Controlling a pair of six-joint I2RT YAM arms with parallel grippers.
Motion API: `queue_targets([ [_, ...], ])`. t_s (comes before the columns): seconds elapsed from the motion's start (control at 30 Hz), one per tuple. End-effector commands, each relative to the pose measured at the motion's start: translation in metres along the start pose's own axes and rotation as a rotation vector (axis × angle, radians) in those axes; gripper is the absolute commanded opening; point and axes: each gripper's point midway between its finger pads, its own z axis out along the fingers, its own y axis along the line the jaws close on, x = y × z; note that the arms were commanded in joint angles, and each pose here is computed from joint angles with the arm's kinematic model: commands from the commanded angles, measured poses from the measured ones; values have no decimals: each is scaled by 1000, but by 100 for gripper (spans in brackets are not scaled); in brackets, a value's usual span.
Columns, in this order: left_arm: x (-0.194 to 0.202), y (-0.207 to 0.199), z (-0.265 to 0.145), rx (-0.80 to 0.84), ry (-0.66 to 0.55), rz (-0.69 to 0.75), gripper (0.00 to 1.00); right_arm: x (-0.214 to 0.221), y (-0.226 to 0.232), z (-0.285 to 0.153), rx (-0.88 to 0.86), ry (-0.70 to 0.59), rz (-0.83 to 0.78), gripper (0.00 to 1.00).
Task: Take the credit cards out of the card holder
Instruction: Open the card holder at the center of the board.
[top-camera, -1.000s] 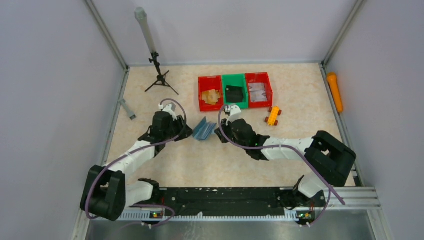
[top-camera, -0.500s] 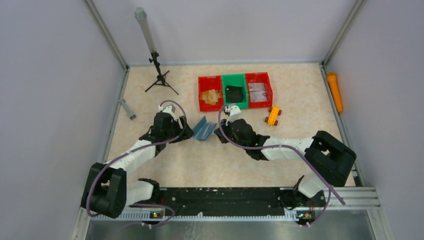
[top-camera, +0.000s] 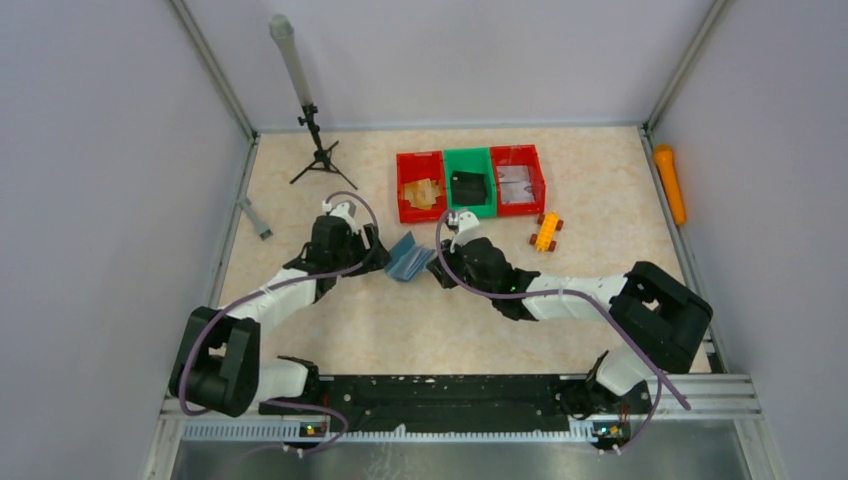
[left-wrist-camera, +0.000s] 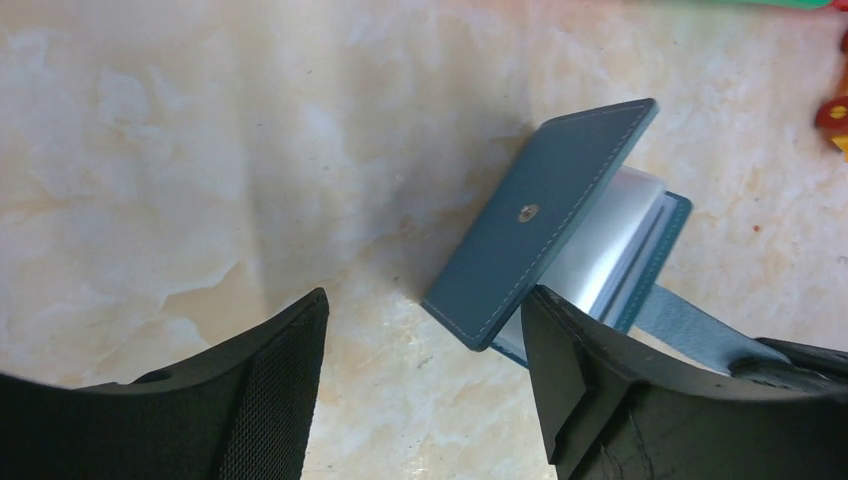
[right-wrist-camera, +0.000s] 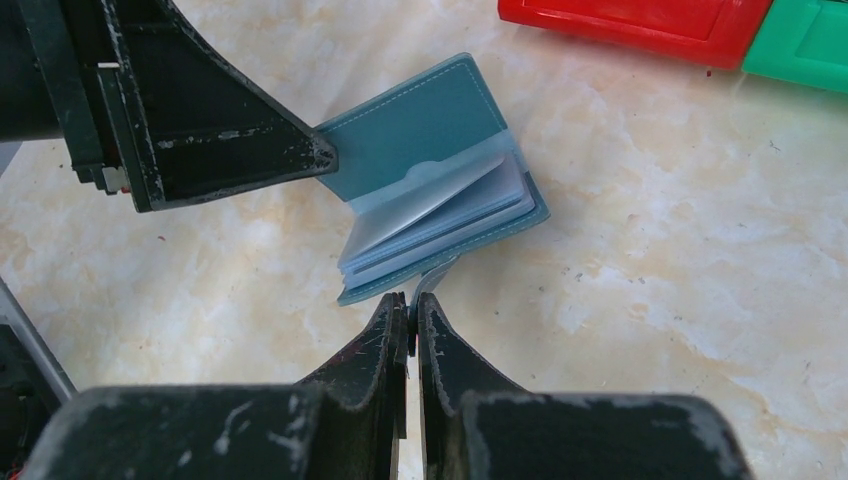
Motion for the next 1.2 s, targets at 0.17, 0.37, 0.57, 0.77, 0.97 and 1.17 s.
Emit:
queue_targets([
  [0.17, -25, -38, 11, 159, -23, 51, 52, -24, 11, 3, -39, -52, 3, 0],
  [0.37, -23, -43, 14, 186, 1, 60, 23, -24, 11, 3, -38, -50, 6, 0],
  [0.57, -18, -40, 4, 175, -16, 37, 0, -22, -14, 5, 64, -36, 55, 0],
  [0.77, -2, -37, 7, 183, 16, -28, 0, -15, -39, 8, 55, 3, 207, 33],
  [0.97, 22, -26, 21, 163, 85, -110, 0, -3, -45, 12, -54, 40, 339, 66],
  [1.17, 34, -10, 34, 69, 162, -141, 0, 19, -48, 27, -42, 134, 381, 69],
])
